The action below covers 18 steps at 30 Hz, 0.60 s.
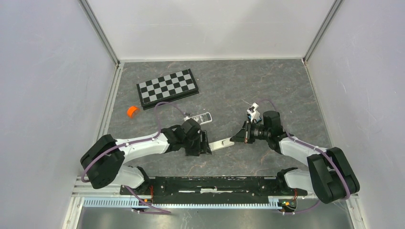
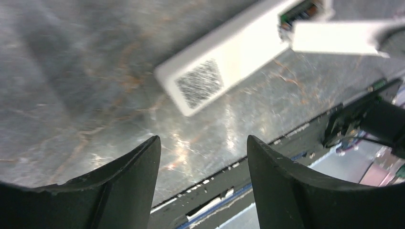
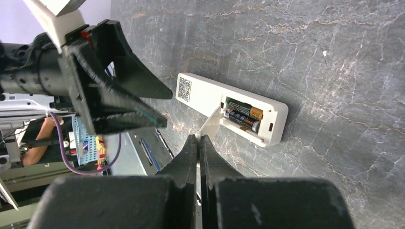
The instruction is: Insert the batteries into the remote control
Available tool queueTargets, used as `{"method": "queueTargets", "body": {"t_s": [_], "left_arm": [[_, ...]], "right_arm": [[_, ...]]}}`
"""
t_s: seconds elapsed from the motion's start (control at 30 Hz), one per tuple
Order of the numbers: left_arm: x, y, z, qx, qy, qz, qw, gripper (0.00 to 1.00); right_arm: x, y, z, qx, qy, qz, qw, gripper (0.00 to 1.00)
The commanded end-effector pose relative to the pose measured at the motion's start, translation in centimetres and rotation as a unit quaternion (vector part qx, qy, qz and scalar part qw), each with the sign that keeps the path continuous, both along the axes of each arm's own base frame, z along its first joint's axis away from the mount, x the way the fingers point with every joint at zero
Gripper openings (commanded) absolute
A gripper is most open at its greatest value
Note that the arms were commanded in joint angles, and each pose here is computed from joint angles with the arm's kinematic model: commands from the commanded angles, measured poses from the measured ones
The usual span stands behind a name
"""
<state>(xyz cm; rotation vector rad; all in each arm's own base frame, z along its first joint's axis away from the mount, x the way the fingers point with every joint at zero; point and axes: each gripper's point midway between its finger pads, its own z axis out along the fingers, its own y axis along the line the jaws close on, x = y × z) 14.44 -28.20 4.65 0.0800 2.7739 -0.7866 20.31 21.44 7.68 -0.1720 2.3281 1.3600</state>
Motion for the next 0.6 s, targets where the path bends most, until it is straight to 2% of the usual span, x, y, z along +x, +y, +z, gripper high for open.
{"method": "queueTargets", "body": {"t_s": [0.0, 0.27, 0.57], "left_arm": [[1.9, 0.4, 0.4, -0.045, 0.011, 0.063, 0.997, 0.73], [2.9, 0.9, 0.3, -0.074, 0.024, 0.089, 0.993, 0.72], [3.4, 1.1, -0.4, -0.073, 0.033, 0.101, 0.992, 0.65]], "right_arm": [[1.4, 0.3, 1.0, 0.03, -0.013, -0.03, 0.999, 0.0], [1.8, 0.4, 1.3, 0.044, -0.016, -0.045, 0.998, 0.0], [1.4, 0.3, 0.3, 0.031, -0.005, -0.04, 0.999, 0.0]]}}
